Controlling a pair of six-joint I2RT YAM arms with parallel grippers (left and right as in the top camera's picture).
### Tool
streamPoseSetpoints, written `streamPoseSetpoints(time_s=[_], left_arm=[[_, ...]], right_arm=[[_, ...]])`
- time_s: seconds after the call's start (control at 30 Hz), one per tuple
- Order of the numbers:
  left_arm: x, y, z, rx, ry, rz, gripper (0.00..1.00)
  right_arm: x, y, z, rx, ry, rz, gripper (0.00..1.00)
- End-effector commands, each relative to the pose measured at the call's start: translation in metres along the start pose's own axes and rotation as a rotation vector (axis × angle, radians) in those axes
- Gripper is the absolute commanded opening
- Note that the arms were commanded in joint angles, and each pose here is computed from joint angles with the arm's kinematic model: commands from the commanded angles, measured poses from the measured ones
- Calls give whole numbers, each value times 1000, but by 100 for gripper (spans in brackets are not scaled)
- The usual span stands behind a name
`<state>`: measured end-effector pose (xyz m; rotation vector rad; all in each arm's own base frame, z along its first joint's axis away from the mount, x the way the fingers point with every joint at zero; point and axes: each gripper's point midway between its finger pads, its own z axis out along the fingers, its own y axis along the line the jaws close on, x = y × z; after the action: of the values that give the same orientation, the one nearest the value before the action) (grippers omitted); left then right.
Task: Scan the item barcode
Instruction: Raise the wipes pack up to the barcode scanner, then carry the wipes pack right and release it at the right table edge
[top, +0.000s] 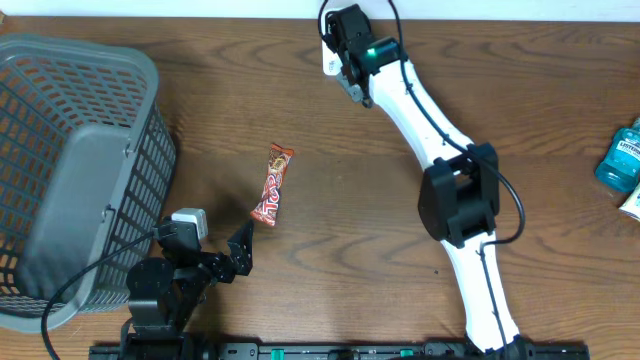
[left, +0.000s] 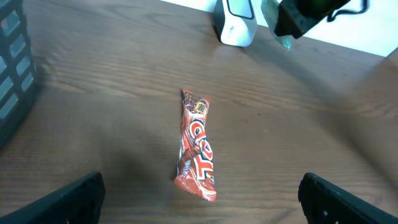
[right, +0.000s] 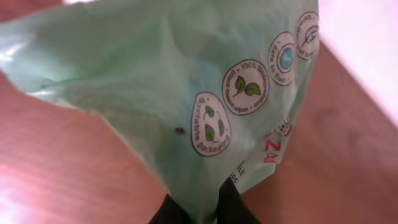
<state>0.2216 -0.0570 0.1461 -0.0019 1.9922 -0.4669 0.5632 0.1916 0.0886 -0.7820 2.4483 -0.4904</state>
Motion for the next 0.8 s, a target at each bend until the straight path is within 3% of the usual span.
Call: streamPoseSetpoints(time_s=[0.0,0.3,0.57,0.77], left_arm=[[-2,-3,-1,13,-4,12,99],[-2,-3,-1,13,-4,12,99],[-2,-3,-1,13,-4,12,99],[-2,-3,-1,13,-4,12,99]], right_arm=[[-13,-37,0,225,-10,-90,1],[-61,-42,-5,324,-170,-189,1],[-50,-7,33,323,-117,-294,1],[-52,-9,30,374,-115,-287,1]])
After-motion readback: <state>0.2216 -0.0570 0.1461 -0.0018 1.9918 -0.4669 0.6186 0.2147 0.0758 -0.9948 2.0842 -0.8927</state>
